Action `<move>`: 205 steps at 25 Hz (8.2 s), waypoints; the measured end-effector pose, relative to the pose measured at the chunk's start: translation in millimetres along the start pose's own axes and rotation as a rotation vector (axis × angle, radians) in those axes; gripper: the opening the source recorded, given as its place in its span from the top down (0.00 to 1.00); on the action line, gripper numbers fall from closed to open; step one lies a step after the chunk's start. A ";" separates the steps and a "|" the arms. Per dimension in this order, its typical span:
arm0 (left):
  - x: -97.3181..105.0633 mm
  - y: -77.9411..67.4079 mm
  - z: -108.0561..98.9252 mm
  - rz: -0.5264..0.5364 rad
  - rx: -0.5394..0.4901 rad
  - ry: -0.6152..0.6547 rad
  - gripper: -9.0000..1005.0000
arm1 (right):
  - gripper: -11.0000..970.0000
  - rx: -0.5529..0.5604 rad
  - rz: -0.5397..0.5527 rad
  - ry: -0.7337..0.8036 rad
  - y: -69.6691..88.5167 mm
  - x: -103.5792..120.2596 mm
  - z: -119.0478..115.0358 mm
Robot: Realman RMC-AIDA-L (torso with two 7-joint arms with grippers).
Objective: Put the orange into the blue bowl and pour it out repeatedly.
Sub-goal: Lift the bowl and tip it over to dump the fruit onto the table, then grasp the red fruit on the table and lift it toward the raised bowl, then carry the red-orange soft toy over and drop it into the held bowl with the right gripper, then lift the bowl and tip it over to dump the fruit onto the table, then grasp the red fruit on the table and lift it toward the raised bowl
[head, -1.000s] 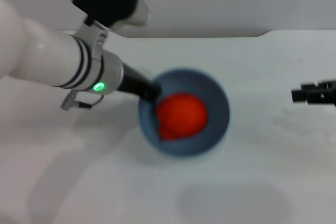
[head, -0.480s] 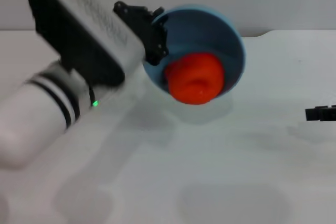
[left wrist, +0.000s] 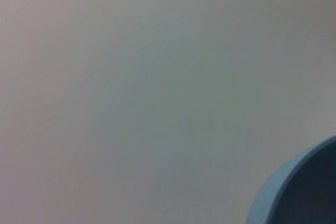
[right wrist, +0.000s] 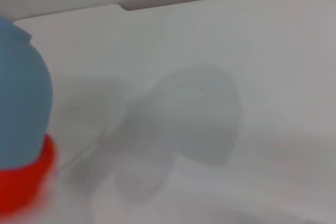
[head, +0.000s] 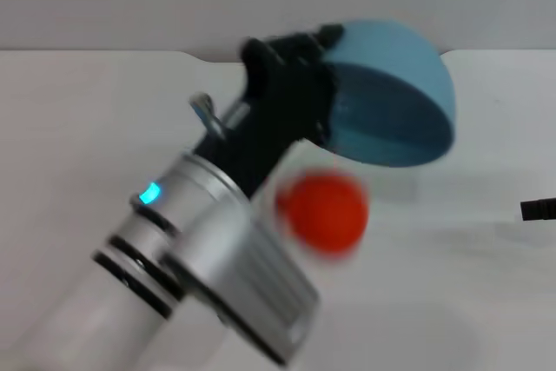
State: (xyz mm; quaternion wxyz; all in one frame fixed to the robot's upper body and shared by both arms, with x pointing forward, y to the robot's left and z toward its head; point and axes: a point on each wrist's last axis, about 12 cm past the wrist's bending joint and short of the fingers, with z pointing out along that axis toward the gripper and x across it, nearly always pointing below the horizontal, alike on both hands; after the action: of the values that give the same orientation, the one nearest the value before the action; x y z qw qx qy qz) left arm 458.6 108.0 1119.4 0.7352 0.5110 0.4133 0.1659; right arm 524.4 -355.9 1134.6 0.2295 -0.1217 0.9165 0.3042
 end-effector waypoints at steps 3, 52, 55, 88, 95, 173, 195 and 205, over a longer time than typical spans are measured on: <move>2.4 -11.7 4.0 0.082 -0.040 -0.014 0.99 | 0.56 -0.003 0.002 0.001 0.7 0.0 0.4; 158.1 131.8 -64.3 -1.434 0.528 1.117 0.99 | 0.35 -0.264 -0.774 0.177 123.0 -46.3 161.8; 157.5 130.6 -59.6 -1.417 0.520 1.105 0.99 | 0.35 -0.266 -0.762 0.209 126.7 -38.5 179.9; 107.2 69.7 52.4 -1.120 0.835 1.156 0.99 | 0.91 -0.299 -0.647 -0.208 93.9 -46.6 38.0; 76.2 56.7 89.2 -1.020 0.890 1.115 0.99 | 0.95 -0.393 -0.754 -0.113 121.4 -47.7 64.1; 94.0 117.3 1.0 -1.111 0.155 0.360 0.99 | 0.50 -0.171 -0.544 -0.111 53.1 -40.5 67.7; 140.7 138.2 -59.5 -1.461 0.426 1.010 0.99 | 0.40 -0.221 -0.710 0.049 113.3 -59.5 182.5; 139.8 139.3 -54.9 -1.454 0.436 1.004 0.99 | 0.43 -0.229 -0.681 0.094 115.6 -41.5 197.7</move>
State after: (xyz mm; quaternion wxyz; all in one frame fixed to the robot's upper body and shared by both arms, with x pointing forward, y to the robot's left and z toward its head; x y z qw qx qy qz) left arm 525.1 293.8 1174.3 0.2795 0.1198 0.9275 -0.2175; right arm 586.9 -140.4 1072.9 0.2602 -0.4588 0.7930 0.3049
